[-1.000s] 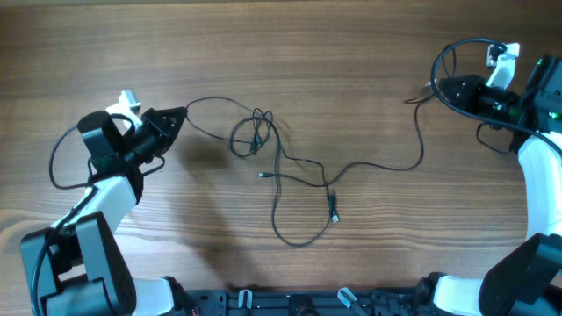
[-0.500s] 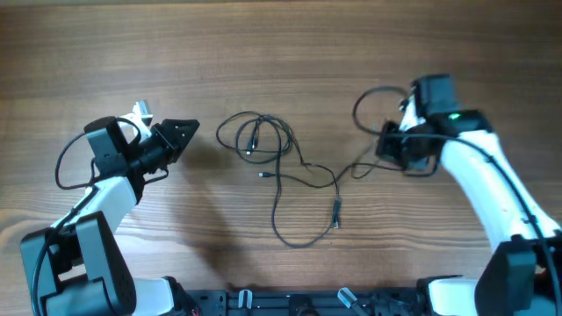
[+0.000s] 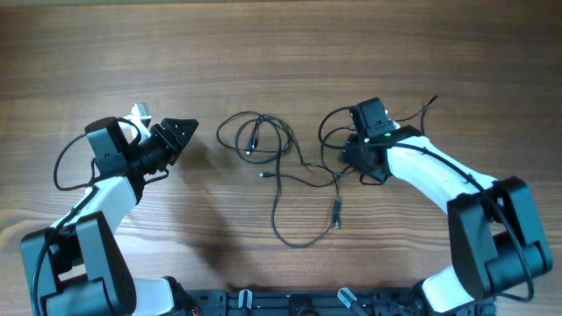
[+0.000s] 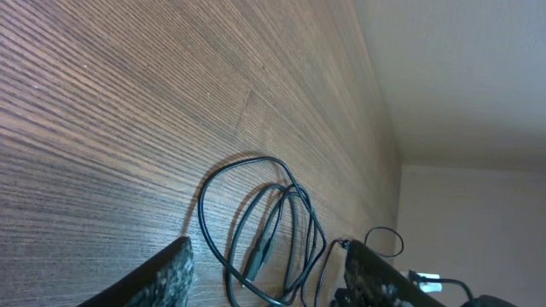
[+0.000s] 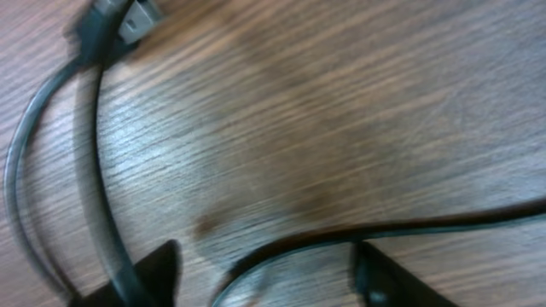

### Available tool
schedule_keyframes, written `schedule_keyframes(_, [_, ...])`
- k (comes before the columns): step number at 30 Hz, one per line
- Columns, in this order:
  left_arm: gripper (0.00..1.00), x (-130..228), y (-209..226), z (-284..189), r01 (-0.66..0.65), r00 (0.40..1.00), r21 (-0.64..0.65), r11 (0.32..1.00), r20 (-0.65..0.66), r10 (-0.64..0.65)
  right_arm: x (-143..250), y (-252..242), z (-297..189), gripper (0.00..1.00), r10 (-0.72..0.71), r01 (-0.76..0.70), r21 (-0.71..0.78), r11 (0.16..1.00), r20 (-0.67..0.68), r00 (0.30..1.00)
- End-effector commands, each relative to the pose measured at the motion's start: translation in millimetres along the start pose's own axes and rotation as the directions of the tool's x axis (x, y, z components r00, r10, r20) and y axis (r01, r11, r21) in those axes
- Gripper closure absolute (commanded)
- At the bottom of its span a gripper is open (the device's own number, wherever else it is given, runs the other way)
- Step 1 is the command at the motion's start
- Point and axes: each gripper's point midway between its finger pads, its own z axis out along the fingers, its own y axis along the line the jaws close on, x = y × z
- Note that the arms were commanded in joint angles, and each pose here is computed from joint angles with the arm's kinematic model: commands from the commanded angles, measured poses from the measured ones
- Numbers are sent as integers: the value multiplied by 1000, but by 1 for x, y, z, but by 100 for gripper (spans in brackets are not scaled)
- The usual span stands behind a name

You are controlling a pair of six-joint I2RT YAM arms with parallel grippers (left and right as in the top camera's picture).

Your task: Untangle cables

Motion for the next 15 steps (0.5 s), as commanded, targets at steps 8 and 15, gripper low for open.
schedule_keyframes(8, [21, 2, 4, -1, -6, 1000, -15, 1000, -6, 5, -49, -62, 34, 96, -199, 188, 219, 957, 33, 979])
schedule_keyframes(15, [0, 6, 7, -1, 10, 1000, -24, 1000, -18, -11, -224, -160, -98, 96, -319, 176, 342, 923, 424, 848])
